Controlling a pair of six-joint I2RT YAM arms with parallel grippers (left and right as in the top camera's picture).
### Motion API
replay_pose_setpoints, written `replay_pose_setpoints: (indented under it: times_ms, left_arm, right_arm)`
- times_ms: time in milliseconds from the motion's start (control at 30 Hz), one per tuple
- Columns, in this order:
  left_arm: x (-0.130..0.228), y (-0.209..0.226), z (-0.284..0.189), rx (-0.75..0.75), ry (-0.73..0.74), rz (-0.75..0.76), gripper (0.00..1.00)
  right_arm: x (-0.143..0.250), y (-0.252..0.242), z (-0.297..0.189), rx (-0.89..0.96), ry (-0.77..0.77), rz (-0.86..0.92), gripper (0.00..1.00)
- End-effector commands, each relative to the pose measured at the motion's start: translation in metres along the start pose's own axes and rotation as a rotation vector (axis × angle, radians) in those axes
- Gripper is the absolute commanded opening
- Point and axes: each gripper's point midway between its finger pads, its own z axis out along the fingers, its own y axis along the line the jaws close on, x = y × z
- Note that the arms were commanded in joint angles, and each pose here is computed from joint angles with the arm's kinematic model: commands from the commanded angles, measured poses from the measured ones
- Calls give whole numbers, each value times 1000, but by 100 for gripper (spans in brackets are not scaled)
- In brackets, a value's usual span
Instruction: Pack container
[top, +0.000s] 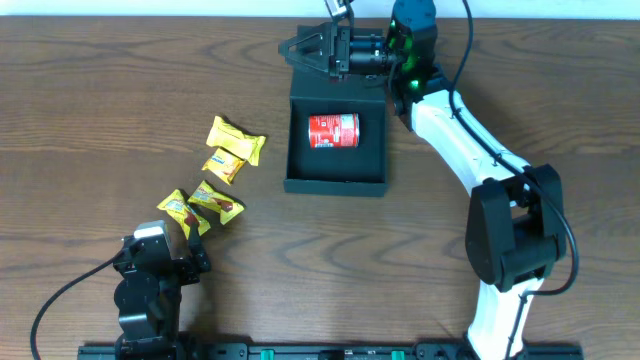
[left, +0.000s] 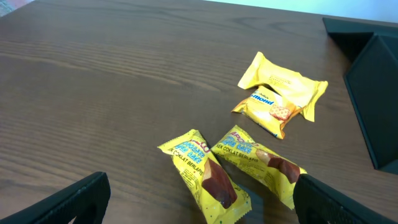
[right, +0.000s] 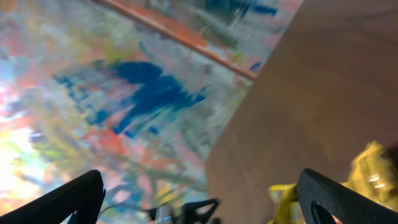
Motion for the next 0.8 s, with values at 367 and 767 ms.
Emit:
replay_pose_setpoints:
  times_ms: [367,767]
  left_arm:
    - [7,3,2,-17,15,2,95]
    - [7,3,2,-17,15,2,95]
  right_arm:
    - [-21,-111,-69,766,-140,-86,89]
    - [8,-125,-102,1268,5,-173,1]
